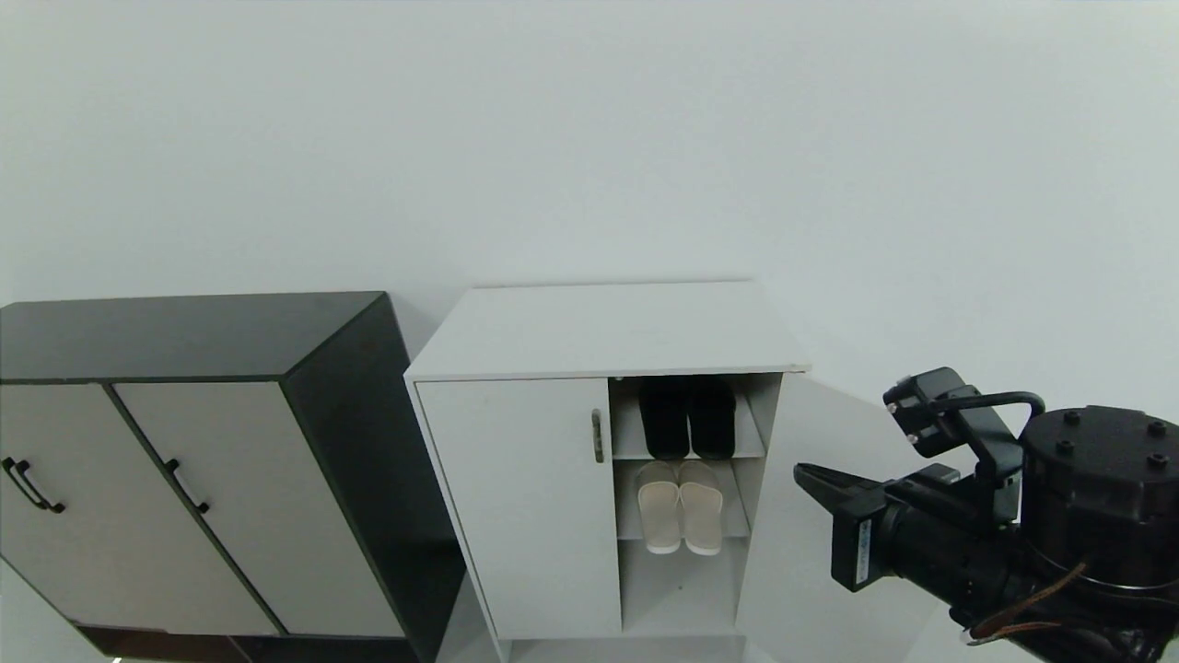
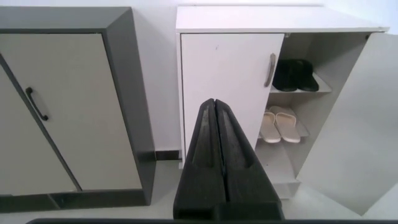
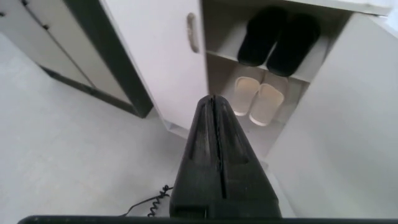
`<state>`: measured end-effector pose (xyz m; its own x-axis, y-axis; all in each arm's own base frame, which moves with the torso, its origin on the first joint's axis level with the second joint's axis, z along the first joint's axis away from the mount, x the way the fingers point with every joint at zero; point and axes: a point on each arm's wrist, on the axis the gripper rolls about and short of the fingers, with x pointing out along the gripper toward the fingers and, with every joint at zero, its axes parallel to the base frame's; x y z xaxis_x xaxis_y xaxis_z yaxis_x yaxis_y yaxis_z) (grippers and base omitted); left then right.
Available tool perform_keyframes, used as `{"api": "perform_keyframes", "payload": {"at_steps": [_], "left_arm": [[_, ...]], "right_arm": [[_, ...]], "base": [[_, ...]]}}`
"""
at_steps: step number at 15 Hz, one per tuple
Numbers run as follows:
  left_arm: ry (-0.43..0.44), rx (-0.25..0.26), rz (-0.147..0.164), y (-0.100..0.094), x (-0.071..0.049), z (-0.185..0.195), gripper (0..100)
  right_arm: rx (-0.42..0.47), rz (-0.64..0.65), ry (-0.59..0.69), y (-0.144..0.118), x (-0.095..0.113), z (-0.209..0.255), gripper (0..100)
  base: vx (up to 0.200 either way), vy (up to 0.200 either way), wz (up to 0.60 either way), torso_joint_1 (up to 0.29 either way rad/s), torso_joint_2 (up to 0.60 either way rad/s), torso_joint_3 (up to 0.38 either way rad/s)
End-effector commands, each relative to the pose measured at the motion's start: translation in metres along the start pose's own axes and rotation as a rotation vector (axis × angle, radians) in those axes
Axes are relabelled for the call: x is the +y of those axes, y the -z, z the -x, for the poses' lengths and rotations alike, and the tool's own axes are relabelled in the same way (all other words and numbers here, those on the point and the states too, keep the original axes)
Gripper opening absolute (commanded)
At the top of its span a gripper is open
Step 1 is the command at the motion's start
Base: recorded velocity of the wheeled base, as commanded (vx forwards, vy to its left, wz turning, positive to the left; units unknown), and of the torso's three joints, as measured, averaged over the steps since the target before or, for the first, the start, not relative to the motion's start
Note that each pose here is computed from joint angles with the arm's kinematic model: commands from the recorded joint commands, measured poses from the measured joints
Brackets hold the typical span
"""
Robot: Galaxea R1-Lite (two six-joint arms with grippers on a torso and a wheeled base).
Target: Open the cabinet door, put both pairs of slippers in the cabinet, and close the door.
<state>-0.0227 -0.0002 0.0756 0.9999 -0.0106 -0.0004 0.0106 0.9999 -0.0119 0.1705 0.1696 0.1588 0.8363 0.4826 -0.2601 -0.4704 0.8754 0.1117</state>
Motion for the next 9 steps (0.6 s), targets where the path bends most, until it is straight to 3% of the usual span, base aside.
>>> {"api": "perform_keyframes", "payload": {"at_steps": [1,2,7,9], "left_arm": [[0.0,0.0,0.0,0.0,0.0,0.0,0],[0.0,0.0,0.0,0.0,0.0,0.0,0],[0.0,0.0,0.0,0.0,0.0,0.0,0],[0.0,0.0,0.0,0.0,0.0,0.0,0]], "right_arm": [[0.005,0.001,0.004,0.001,0.0,-0.001,0],[0.007,0.0,0.014,0.001,-0.003,-0.003,0],[-0.035,-0.007,0.102,-0.002,-0.023,-0.017,0],[-0.026,-0.023,0.195,-0.002,-0.047,-0.025,0]], "base": [[-0.2,0.0,0.0,0.012,0.0,0.002],[-0.2,0.0,0.0,0.007,0.0,-0.002],[0.0,0.0,0.0,0.0,0.0,0.0],[0.0,0.0,0.0,0.0,0.0,0.0]]}}
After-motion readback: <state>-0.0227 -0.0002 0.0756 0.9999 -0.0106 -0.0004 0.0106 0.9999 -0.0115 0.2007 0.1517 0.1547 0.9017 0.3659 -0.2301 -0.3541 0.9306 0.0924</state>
